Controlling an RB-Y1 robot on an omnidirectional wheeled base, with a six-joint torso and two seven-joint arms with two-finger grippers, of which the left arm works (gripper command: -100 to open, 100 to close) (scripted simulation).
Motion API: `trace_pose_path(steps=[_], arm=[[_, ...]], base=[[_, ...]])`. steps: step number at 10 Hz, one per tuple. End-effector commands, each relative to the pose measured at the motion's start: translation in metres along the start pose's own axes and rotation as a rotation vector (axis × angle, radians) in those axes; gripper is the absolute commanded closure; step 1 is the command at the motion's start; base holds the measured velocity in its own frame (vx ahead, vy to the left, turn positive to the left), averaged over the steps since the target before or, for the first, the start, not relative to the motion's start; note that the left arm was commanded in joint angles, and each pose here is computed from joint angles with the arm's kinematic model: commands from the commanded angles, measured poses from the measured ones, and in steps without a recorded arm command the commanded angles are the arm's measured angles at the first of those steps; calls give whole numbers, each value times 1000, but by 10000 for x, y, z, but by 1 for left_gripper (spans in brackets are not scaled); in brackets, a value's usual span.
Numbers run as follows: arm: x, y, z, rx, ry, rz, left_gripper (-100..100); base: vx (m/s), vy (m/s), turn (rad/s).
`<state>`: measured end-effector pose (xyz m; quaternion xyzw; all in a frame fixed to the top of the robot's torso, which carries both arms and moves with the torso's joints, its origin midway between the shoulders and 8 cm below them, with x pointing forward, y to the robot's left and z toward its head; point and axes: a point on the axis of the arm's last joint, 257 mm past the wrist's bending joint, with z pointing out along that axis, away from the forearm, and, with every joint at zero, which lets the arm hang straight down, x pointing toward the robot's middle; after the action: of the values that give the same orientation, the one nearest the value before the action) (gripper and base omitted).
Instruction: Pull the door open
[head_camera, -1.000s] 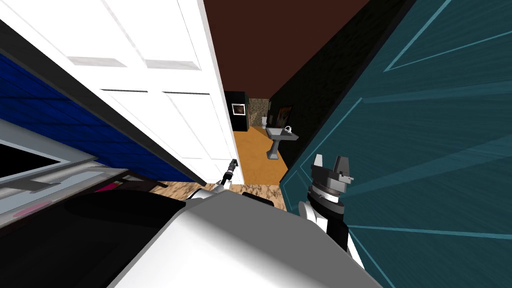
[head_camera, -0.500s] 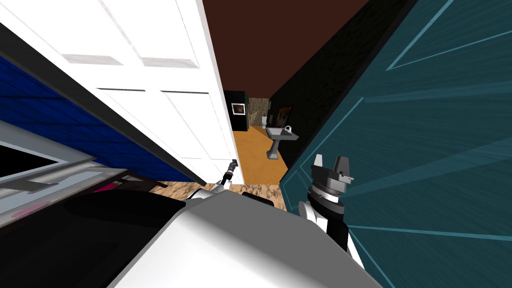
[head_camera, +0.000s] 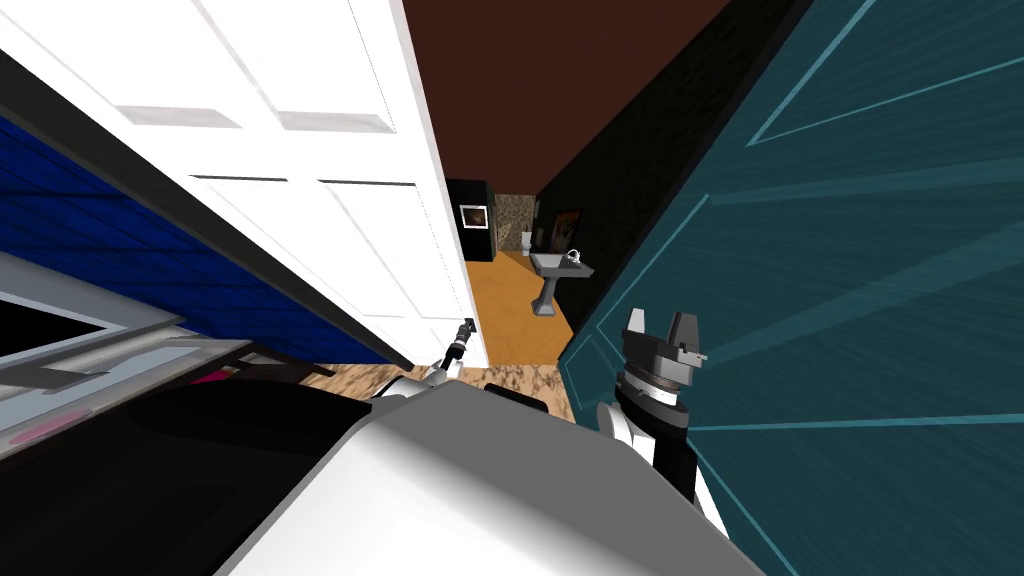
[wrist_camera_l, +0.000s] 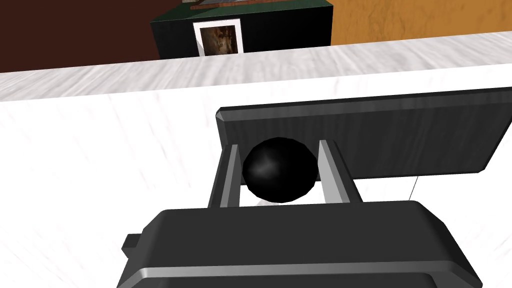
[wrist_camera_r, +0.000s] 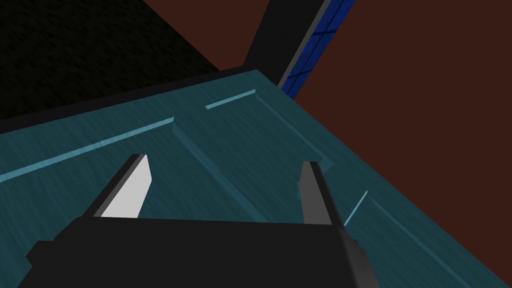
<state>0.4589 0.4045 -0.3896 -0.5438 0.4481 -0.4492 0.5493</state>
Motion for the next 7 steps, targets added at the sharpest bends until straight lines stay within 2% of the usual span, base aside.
trace_pose_path(steps=[1,5,7], arm=[[24,24,-31,-5,14,-2,100],[97,16,-68,-5,79,-3,100],[120,17,-82,-6,100,-4,100]], base=[[-171,24,-79],[-216,41,-111],[-216,55,-102]])
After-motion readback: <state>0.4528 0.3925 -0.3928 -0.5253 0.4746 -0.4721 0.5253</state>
